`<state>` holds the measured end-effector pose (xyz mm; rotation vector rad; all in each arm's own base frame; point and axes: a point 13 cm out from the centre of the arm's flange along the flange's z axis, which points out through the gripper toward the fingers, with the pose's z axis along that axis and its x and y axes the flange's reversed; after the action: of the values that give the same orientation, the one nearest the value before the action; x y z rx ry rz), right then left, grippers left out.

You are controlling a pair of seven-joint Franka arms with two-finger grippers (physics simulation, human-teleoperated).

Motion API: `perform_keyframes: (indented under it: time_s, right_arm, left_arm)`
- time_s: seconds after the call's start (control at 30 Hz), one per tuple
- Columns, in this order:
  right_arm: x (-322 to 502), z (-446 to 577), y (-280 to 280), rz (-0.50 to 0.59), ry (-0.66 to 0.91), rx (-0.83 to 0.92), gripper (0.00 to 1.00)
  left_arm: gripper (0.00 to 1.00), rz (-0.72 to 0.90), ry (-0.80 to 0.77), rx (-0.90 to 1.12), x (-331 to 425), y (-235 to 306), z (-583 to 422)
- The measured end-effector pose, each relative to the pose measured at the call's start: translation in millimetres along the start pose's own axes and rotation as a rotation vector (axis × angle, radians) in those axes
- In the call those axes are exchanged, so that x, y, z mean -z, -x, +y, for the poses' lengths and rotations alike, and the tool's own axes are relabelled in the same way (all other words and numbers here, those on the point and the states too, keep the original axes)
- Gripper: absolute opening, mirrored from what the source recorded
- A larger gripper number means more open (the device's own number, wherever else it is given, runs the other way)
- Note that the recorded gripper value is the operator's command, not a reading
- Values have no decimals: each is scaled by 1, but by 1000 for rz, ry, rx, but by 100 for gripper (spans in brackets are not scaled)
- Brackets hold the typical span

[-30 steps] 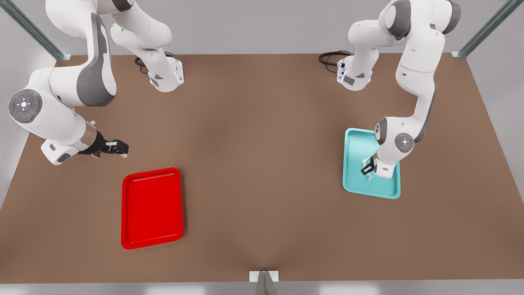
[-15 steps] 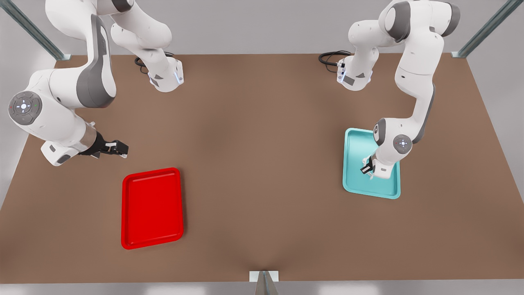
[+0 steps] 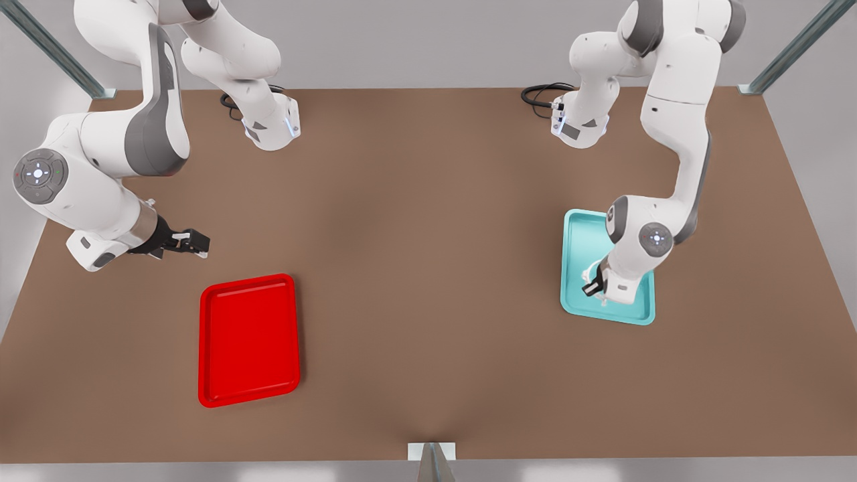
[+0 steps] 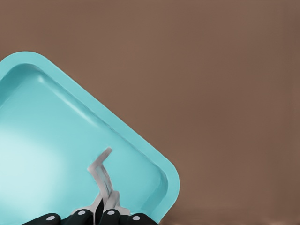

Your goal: Take the drainage pipe clamp from the left arm, pass it to the right arm, and place it in the plate on the right side

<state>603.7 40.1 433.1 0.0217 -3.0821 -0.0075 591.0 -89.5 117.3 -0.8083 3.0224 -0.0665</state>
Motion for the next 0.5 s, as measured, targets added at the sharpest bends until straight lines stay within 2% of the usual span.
perform_keyframes:
  time_s: [0.23, 0.4, 0.5]
  right_arm:
    - [0, -1, 0, 0, 0, 2, 100]
    - [-1, -1, 0, 1, 0, 3, 100]
    - [-1, -1, 0, 1, 0, 4, 100]
  left_arm:
    - [21, 122, -40, 92, 34, -118, -148]
    - [21, 189, -90, 322, 51, -188, -253]
    - [21, 208, -131, 490, 57, -202, -314]
